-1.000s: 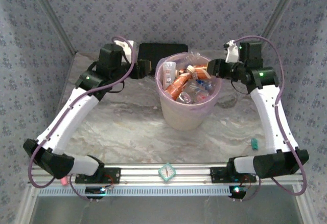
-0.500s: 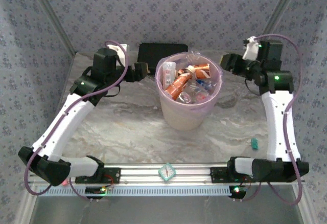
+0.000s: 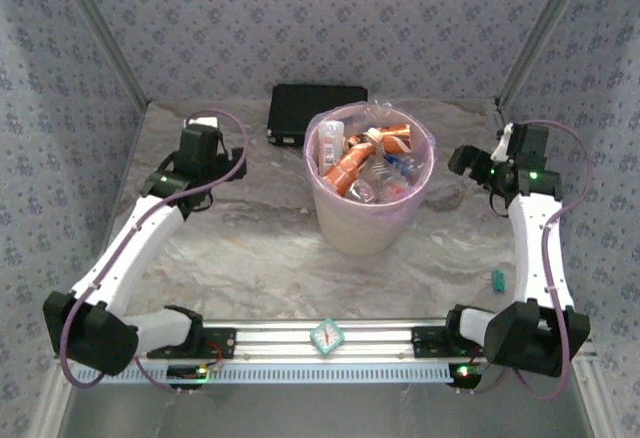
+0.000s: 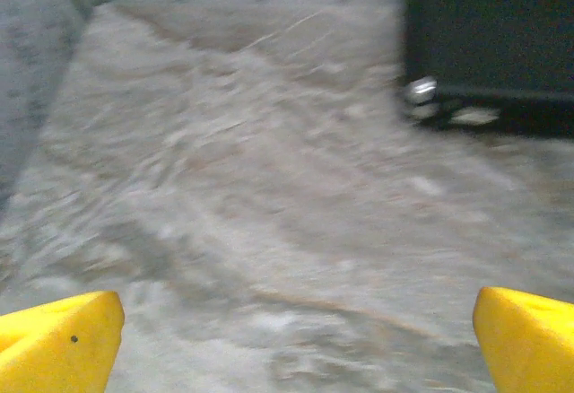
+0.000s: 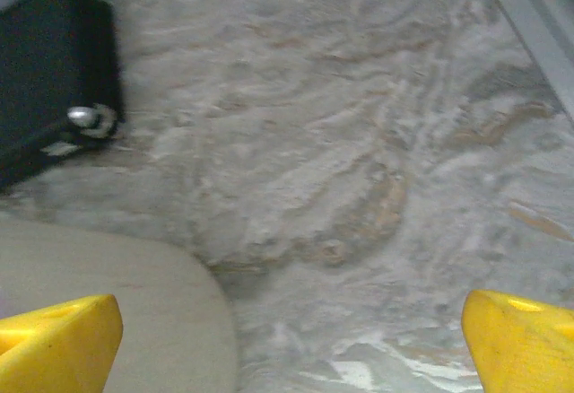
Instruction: Put the plastic bottles in the bin
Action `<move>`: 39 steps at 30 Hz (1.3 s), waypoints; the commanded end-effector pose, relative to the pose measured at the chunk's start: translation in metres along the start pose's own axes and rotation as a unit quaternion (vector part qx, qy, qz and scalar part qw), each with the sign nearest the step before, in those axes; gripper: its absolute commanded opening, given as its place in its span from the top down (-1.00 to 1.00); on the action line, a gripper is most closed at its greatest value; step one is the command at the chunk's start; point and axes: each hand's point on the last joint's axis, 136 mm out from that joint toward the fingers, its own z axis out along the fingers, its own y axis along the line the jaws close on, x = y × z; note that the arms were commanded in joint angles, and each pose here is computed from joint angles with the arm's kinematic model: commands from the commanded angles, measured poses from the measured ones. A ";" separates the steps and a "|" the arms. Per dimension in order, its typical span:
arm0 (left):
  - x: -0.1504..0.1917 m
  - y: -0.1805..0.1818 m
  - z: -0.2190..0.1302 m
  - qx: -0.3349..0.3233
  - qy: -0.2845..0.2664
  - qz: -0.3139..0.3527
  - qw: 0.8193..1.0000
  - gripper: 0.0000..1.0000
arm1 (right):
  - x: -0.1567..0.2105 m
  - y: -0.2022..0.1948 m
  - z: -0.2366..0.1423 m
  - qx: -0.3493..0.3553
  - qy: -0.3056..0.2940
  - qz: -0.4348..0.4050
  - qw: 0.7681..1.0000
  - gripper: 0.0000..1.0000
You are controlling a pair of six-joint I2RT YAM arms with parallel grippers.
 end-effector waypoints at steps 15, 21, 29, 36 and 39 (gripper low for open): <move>0.090 0.106 0.099 -0.187 -0.030 -0.012 0.982 -1.00 | 0.067 -0.064 0.133 0.192 -0.048 -0.069 0.978 -0.98; 0.086 0.104 0.107 -0.153 -0.077 -0.036 0.985 -0.99 | 0.049 -0.042 0.139 0.169 -0.103 -0.094 0.976 -0.97; 0.084 0.111 0.126 -0.105 -0.078 -0.081 0.988 -1.00 | 0.035 -0.020 0.130 0.145 -0.191 -0.153 0.959 -0.97; 0.083 0.101 0.131 -0.076 -0.093 -0.079 0.990 -1.00 | 0.040 -0.024 0.135 0.116 -0.219 -0.153 0.957 -0.98; 0.084 0.097 0.131 -0.072 -0.097 -0.069 0.990 -0.99 | 0.039 -0.021 0.132 0.112 -0.233 -0.164 0.952 -0.99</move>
